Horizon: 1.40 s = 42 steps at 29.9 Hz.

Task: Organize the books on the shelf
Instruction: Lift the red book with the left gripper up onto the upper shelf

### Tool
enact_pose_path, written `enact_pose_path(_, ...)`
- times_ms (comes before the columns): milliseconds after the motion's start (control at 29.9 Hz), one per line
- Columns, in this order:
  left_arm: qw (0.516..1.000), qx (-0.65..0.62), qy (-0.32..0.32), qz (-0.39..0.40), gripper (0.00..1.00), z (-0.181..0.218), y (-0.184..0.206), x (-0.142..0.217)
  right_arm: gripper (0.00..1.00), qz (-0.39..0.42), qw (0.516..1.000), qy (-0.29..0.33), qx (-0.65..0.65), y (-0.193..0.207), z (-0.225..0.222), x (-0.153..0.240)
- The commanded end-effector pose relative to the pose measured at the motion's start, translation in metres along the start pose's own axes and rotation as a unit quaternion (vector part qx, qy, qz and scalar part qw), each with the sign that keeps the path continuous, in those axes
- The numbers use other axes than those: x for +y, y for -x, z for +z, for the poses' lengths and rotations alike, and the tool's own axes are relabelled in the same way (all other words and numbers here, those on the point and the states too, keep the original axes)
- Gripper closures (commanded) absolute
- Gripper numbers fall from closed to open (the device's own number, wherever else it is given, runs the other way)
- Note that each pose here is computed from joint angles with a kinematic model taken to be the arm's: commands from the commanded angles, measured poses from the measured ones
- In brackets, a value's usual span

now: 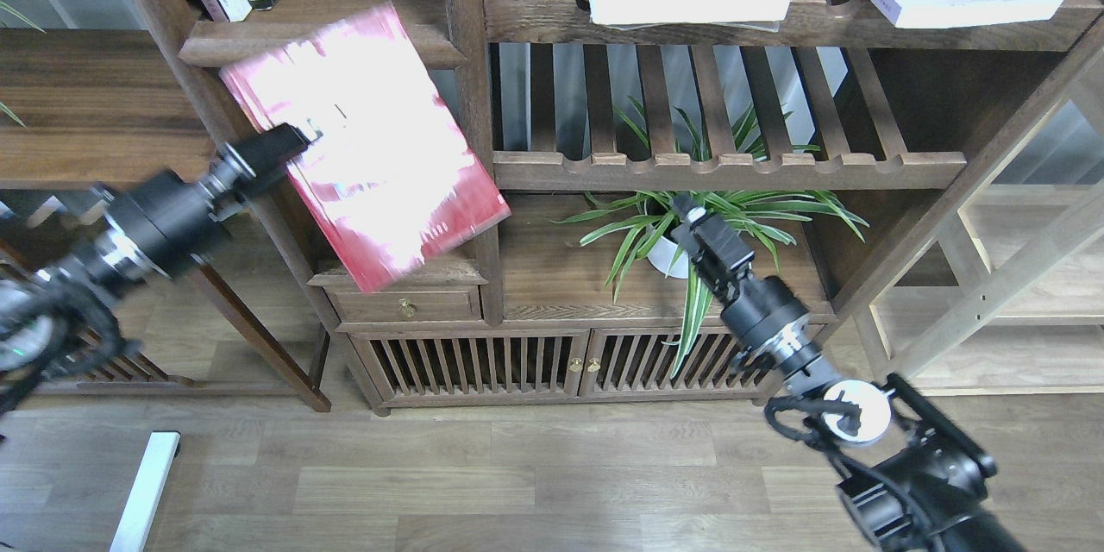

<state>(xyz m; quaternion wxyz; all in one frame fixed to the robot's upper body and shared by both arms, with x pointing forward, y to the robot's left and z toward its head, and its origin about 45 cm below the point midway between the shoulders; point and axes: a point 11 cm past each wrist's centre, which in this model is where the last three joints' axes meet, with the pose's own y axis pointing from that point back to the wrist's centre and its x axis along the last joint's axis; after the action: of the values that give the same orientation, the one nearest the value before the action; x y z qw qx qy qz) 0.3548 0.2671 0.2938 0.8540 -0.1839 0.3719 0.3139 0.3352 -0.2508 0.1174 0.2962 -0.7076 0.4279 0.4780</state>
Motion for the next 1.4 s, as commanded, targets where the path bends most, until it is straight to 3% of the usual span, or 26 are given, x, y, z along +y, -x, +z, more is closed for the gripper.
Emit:
enact_pose_path(0, 0.999, -0.027, 0.015, -0.014, 1.0, 0.022, 0.013, -0.005, 0.1, 0.001, 1.0, 0.002, 0.012, 0.0, -0.007, 0.001)
enact_pose_path(535, 0.996, -0.086, 0.027, 0.013, 1.0, 0.06, 0.017, 0.017, 0.07, -0.005, 0.999, 0.031, 0.022, 0.003, 0.021, -0.004)
enact_pose_path(1371, 0.991, -0.127, 0.044, -0.013, 1.0, 0.088, 0.041, 0.005, 0.05, -0.002, 1.0, 0.025, 0.019, 0.001, 0.019, -0.001)
